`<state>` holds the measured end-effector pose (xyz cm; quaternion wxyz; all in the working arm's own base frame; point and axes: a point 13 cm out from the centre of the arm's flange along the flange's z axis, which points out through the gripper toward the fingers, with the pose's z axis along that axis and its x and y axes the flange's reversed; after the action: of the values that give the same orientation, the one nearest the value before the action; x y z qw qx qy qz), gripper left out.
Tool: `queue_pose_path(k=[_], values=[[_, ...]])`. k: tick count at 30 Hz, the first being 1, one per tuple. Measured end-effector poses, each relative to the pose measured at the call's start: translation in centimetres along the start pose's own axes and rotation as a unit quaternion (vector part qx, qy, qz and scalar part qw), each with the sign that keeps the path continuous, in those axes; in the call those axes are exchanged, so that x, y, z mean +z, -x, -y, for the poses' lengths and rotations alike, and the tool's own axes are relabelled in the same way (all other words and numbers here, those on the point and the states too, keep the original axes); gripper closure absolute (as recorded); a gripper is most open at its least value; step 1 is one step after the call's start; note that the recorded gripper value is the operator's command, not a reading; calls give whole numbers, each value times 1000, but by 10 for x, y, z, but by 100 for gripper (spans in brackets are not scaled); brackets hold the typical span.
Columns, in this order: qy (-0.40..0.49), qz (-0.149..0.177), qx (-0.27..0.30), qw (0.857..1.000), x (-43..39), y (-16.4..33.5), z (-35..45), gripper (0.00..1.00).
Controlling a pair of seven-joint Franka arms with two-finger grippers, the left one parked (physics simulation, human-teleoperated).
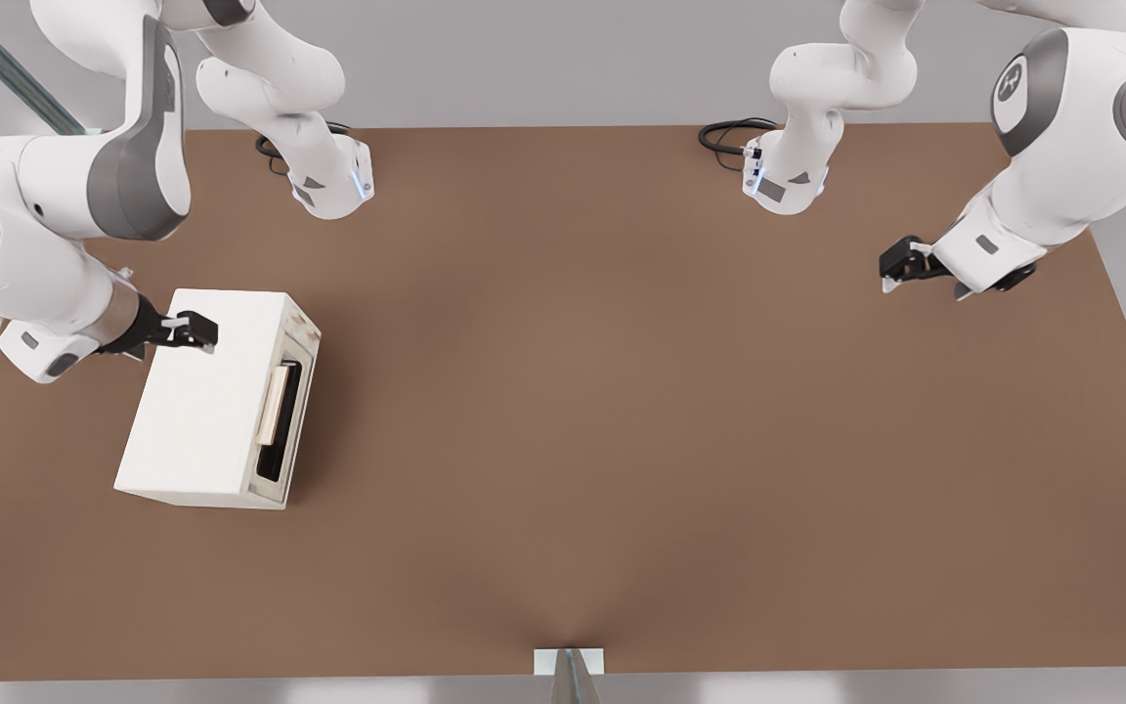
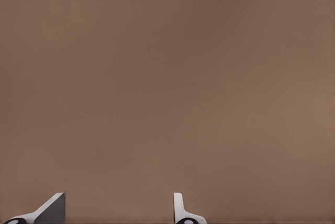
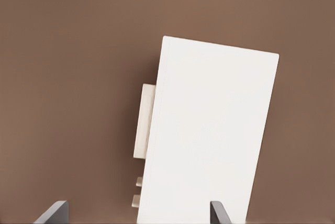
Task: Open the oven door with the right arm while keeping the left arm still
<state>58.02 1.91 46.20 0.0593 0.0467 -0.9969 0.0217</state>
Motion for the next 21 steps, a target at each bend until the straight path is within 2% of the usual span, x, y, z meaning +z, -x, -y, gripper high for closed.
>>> queue_pose_path(k=[3, 4, 5, 6, 10, 13, 17, 21], values=[[-4, -8, -7, 1000, 5, 0, -4, 0], [-14, -18, -22, 999, 14, 1, -17, 9], [-33, -33, -52, 998, 28, 4, -46, 74], [-51, -52, -83, 994, 45, 5, -77, 79], [-143, -126, -154, 970, 117, 7, -133, 79], [-217, -165, -164, 948, 152, 10, -126, 79], [-288, -182, -156, 927, 168, 24, -94, 79], [-317, -193, -148, 917, 182, 31, -76, 79]])
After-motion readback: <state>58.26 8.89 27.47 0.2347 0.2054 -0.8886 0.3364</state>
